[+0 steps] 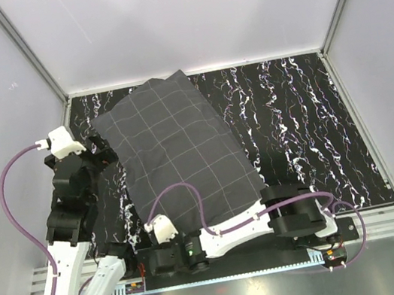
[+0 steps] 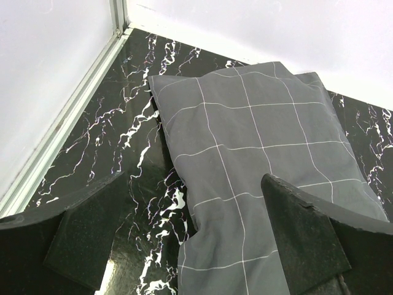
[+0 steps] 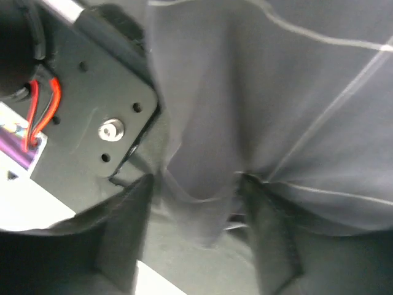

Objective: Remove the pillowcase from the pillow

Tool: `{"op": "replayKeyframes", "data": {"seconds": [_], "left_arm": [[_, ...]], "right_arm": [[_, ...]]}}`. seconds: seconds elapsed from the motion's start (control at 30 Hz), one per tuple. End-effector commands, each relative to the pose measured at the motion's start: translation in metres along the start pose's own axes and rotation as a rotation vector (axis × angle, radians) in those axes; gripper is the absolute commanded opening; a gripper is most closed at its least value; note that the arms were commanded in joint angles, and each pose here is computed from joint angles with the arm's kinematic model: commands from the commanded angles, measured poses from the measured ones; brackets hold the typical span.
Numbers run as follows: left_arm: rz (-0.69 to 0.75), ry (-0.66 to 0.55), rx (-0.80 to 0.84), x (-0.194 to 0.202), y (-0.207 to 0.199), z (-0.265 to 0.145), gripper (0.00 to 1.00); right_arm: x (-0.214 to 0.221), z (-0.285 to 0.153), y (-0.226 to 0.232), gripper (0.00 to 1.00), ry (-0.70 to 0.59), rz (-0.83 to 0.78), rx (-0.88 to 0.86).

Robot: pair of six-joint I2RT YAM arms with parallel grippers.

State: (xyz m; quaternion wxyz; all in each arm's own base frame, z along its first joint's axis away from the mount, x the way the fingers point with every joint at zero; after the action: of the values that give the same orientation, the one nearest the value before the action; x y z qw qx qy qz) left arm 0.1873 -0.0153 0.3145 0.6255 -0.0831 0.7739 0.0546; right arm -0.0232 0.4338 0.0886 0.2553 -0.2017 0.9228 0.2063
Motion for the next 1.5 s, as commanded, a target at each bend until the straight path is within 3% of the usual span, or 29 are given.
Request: {"op": "replayKeyframes", "data": {"seconds": [0.0, 0.07, 0.1, 0.17, 0.27, 0.5, 0.63, 0.9, 1.23, 1.47], "left_arm": [[-0.023, -0.056, 0.018, -0.013, -0.001, -0.004, 0.99], [-0.024, -0.06, 0.021, -0.014, -0.001, -0.004, 0.99], [-0.024, -0.059, 0.017, -0.014, -0.001, -0.003, 0.99], [-0.028, -0.067, 0.017, -0.016, -0.001, -0.004, 0.99], [-0.036, -0.068, 0.022, -0.017, -0.002, -0.004, 0.99], [-0.12, -0.114, 0.052, -0.026, -0.008, -0.003, 0.99], [-0.16, -0.162, 0.161, -0.029, -0.022, -0.002, 0.97], [-0.12, -0.222, 0.376, -0.023, -0.056, -0.007, 0.93], [-0.119, -0.151, 0.59, 0.015, -0.145, -0.039, 0.91], [-0.183, -0.103, 0.639, 0.028, -0.169, -0.037, 0.94]], "right_arm": [[0.001, 0.002, -0.016, 0.54, -0.048, 0.038, 0.156], [0.003, 0.0, -0.026, 0.37, -0.054, 0.038, 0.204], [0.002, -0.001, -0.03, 0.19, -0.07, 0.033, 0.221], [-0.005, -0.01, -0.032, 0.0, -0.09, 0.031, 0.23], [-0.031, -0.036, -0.03, 0.0, -0.17, 0.016, 0.228], [-0.155, -0.111, -0.07, 0.0, -0.443, 0.102, 0.215], [-0.233, -0.149, -0.1, 0.0, -0.603, 0.169, 0.191], [-0.34, -0.183, -0.16, 0.0, -0.754, 0.237, 0.183], [-0.394, -0.195, -0.154, 0.0, -0.797, 0.24, 0.111], [-0.407, -0.222, -0.144, 0.0, -0.846, 0.261, 0.046]]}}
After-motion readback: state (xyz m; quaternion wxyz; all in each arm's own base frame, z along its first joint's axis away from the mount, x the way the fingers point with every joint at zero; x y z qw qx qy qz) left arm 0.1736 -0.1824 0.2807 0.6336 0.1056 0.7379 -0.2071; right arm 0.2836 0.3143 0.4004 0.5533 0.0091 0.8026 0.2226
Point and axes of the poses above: each gripper's point midway between its finger pads, its own z axis out along the fingers, its own y axis along the line the jaws close on, x = y × z, the point moved 8 cm from there along -z, back along the fingers, and after that the axes turned 10 degrees about z, right-handed, at the moved point
